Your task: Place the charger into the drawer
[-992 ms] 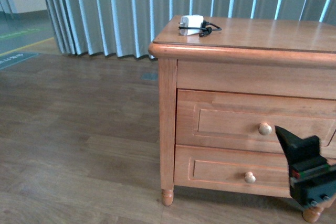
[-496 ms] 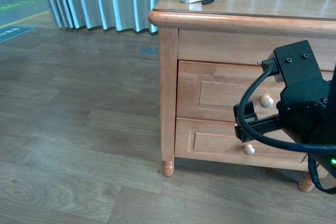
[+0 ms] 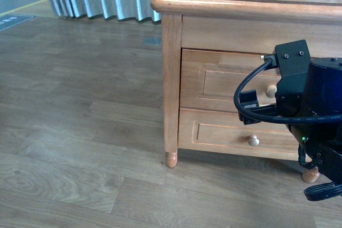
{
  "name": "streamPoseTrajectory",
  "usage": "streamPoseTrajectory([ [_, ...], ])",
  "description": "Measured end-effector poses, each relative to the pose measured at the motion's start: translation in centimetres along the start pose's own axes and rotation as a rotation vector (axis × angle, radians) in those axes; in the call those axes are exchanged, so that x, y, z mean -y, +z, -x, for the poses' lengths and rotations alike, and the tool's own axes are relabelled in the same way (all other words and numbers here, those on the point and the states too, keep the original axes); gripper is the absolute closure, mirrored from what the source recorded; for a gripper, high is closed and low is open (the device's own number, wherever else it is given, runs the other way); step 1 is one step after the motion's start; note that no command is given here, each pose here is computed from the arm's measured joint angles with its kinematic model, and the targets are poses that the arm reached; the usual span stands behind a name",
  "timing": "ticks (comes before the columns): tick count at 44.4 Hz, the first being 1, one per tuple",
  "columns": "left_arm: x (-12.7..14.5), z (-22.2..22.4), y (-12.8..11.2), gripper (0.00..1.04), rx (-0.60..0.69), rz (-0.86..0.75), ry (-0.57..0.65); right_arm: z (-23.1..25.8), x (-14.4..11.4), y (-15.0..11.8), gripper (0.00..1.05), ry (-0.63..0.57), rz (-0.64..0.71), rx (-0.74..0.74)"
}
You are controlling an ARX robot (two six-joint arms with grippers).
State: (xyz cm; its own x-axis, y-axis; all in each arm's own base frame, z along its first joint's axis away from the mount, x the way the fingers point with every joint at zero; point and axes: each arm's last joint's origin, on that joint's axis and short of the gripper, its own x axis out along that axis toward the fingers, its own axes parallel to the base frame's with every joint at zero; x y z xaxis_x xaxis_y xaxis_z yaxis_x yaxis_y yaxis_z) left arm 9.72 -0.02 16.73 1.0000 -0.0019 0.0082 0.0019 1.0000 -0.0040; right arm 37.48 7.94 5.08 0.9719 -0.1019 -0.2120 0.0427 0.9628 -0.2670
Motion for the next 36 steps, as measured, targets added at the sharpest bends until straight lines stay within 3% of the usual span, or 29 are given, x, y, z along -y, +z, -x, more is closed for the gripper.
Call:
streamPoseTrajectory([
  [36, 0.0, 0.0, 0.0, 0.06, 0.0, 0.0, 0.0, -1.9, -2.1, 0.1, 0.08, -0.037, -0.036, -0.001],
])
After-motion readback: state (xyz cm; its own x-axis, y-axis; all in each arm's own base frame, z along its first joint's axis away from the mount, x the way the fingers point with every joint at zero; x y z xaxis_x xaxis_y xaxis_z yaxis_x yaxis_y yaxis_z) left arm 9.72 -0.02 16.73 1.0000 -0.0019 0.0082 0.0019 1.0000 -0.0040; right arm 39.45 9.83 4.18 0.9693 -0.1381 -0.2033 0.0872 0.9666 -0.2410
